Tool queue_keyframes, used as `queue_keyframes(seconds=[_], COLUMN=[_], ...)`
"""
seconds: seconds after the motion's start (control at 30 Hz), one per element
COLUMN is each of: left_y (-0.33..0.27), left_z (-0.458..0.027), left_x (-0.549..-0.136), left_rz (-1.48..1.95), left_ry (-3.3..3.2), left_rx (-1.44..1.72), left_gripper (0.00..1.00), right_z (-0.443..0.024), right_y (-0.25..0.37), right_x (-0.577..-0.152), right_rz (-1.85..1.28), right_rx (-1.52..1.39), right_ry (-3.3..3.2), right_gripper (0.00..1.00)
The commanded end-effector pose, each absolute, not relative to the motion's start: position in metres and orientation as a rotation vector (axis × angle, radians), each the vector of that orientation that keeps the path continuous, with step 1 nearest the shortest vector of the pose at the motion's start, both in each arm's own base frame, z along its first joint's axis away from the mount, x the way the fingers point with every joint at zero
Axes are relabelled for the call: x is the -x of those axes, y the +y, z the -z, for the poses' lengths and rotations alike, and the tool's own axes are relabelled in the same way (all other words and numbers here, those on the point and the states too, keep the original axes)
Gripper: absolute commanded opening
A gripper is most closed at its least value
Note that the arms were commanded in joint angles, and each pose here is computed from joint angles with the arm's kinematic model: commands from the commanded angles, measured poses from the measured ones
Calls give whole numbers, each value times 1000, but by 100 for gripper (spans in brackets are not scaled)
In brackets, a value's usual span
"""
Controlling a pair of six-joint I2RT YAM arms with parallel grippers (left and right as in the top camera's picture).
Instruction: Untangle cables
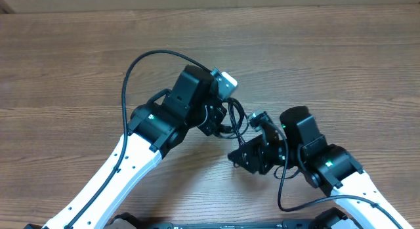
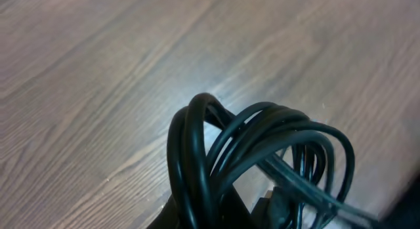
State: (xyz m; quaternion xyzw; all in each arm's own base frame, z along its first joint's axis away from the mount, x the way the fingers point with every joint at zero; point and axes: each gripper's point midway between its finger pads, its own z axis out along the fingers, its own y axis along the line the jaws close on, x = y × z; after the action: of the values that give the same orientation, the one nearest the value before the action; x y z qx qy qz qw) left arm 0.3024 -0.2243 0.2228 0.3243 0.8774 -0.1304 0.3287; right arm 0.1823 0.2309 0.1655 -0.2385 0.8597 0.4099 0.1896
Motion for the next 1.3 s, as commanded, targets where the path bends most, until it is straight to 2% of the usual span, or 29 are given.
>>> queue_keyframes(seconds=[0.0,0.13,0.2,0.27,0.3,0.33,0.4,0.43,0.6,0.77,0.83,0.93,0.97,1.1,1.27], left_y=[-216,-212,-211,-210,-209,-209,-209,-209,-207,-190,-181,-170,-169,-174,-207], left_z=[-231,-228,-226,-224,-224,-223,-223,-223,-226,-231,-232,-233,-233,-230,-227], left_x=[-314,-314,-312,-311,-310,-309,-309,-309,-314,-331,-338,-345,-345,-340,-309], left_rz=[367,360,357,355,353,353,352,352,338,271,242,220,209,197,395], left_ry=[2323,2340,2352,2362,2367,2370,2371,2369,2356,2357,2356,2348,2343,2310,2205], left_rx=[-673,-662,-665,-667,-668,-669,-669,-669,-654,-477,-410,-391,-418,-639,-1026], left_gripper=[4,4,4,4,4,4,4,4,4,4,4,4,4,4,4], right_z=[-176,-181,-186,-193,-195,-196,-192,-188,-170,-169,-174,-186,-194,-234,-307], right_y=[241,244,247,250,251,251,248,245,230,235,238,236,235,225,220], right_x=[-175,-178,-182,-187,-189,-190,-195,-198,-203,-180,-170,-161,-159,-160,-171], right_rz=[-1198,-1223,-1239,-1255,-1256,-1253,-1205,-1174,-1040,-1165,-1234,-1265,-1262,-1168,-1066], right_rx=[736,689,663,641,643,644,617,599,527,578,605,618,629,673,740], right_ry=[2374,2371,2351,2321,2304,2297,2315,2330,2420,2472,2473,2467,2453,2331,1992], right_gripper=[30,11,6,5,9,20,52,56,66,72,80,97,100,100,100])
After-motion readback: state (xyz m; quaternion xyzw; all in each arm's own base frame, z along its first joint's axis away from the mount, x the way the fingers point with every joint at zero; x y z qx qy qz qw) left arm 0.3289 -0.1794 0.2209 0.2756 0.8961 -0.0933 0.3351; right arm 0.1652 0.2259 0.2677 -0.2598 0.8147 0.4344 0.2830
